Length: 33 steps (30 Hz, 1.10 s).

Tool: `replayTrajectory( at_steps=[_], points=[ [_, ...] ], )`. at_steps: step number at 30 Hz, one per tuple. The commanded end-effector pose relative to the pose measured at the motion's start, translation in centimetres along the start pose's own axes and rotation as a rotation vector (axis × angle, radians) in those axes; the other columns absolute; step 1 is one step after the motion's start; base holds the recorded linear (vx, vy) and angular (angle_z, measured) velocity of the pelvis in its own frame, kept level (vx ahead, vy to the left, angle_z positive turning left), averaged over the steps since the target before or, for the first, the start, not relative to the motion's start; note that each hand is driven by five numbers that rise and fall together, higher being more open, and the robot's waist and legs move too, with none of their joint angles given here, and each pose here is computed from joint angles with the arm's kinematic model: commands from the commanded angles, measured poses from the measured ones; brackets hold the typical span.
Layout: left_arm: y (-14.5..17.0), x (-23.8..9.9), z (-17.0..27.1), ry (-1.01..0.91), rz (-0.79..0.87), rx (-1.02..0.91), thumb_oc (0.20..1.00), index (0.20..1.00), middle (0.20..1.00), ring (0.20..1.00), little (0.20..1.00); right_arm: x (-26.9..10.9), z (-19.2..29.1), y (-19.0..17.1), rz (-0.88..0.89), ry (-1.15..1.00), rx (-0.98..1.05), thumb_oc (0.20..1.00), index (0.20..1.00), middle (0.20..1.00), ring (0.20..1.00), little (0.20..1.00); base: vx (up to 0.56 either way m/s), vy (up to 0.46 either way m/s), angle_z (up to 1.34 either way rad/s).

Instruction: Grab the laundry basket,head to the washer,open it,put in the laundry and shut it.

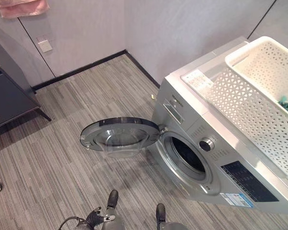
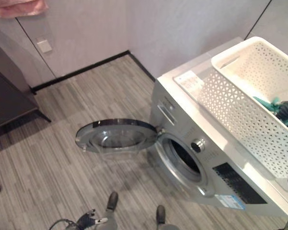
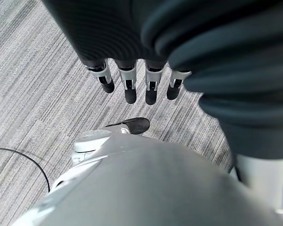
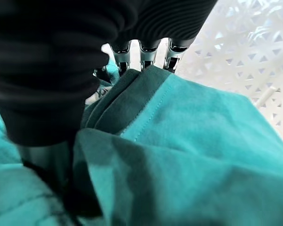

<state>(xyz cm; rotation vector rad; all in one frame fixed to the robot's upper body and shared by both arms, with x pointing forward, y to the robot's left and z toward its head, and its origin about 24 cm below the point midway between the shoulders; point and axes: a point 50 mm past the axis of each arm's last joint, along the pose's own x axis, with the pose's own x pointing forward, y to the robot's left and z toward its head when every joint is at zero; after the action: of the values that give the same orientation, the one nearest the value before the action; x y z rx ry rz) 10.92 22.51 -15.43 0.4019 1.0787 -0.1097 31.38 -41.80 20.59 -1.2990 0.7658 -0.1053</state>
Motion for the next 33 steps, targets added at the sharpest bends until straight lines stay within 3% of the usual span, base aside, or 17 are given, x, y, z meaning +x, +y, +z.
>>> replayTrajectory(
  at_steps=[1, 11, 33],
  points=[
    [0.9, 0.3, 1.2, -0.03, 0.002, 0.016, 1.0, 1.0, 1.0, 1.0, 1.0, 0.3, -0.3, 1.4, 0.098, 0.026, -0.055, 1.0, 1.0, 1.0, 1.0, 1.0, 0.0, 0.0, 0.0],
    [0.3, 0.5, 1.8, -0.039, -0.003, 0.007, 1.0, 1.0, 1.0, 1.0, 1.0, 1.0, 1.2, 3.8, 0.171, -0.058, -0.016, 1.0, 1.0, 1.0, 1.0, 1.0, 0.0, -0.013, 0.0],
    [0.3, 0.4, 0.8, 0.011, 0.007, 0.02, 1.0, 1.0, 1.0, 1.0, 1.0, 0.9, 2.7, 2.9, 0.137, -0.099, -0.01, 1.0, 1.0, 1.0, 1.0, 1.0, 0.0, 0.0, 0.0]
  ],
)
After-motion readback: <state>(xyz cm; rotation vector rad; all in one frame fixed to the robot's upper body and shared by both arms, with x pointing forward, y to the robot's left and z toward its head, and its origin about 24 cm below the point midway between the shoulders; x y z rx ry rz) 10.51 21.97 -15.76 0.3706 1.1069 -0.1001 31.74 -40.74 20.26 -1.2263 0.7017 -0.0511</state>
